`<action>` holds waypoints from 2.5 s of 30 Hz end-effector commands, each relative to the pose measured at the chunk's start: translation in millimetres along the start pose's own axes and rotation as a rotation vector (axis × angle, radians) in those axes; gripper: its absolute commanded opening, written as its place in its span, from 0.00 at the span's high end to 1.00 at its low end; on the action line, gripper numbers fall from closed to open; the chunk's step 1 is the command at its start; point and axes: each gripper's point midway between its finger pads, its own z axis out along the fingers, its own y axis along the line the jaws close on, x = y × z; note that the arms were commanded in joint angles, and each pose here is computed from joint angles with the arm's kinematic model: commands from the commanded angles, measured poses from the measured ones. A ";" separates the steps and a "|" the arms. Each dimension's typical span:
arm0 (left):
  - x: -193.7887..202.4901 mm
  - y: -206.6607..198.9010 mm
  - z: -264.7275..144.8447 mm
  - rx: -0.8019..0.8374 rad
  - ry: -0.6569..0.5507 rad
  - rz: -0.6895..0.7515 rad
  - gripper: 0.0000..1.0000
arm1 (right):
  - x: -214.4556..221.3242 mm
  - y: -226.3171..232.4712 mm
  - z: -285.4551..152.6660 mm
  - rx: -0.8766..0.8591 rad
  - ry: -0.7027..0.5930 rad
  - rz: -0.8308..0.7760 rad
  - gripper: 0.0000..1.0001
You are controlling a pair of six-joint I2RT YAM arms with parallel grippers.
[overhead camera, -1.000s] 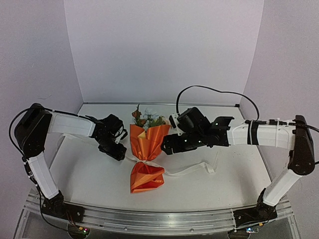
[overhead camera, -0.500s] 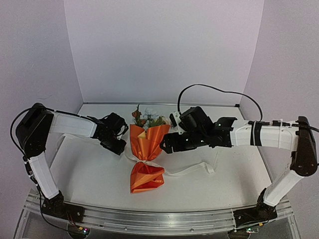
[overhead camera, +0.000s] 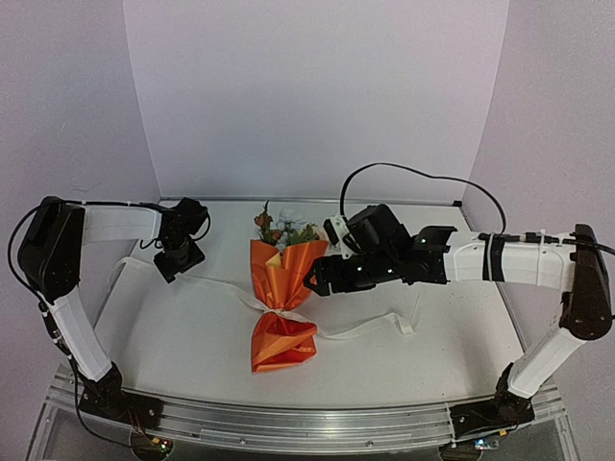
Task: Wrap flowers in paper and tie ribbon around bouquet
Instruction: Tie the ribbon around the folded bouquet.
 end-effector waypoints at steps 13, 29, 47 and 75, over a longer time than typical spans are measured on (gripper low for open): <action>15.5 -1.4 45.1 -0.063 0.075 -0.176 0.34 | -16.9 17.4 -15.5 -0.087 -0.073 0.015 0.20; 4.2 -1.0 54.0 -0.112 0.084 -0.197 0.24 | -12.8 15.1 -9.0 -0.085 -0.062 0.039 0.21; 55.1 -36.7 10.9 0.140 0.237 0.005 1.00 | -16.3 38.2 7.4 -0.108 -0.067 -0.039 0.21; 39.9 -37.1 -188.7 0.726 0.239 0.108 1.00 | -43.5 141.7 125.4 -0.223 -0.051 -0.321 0.25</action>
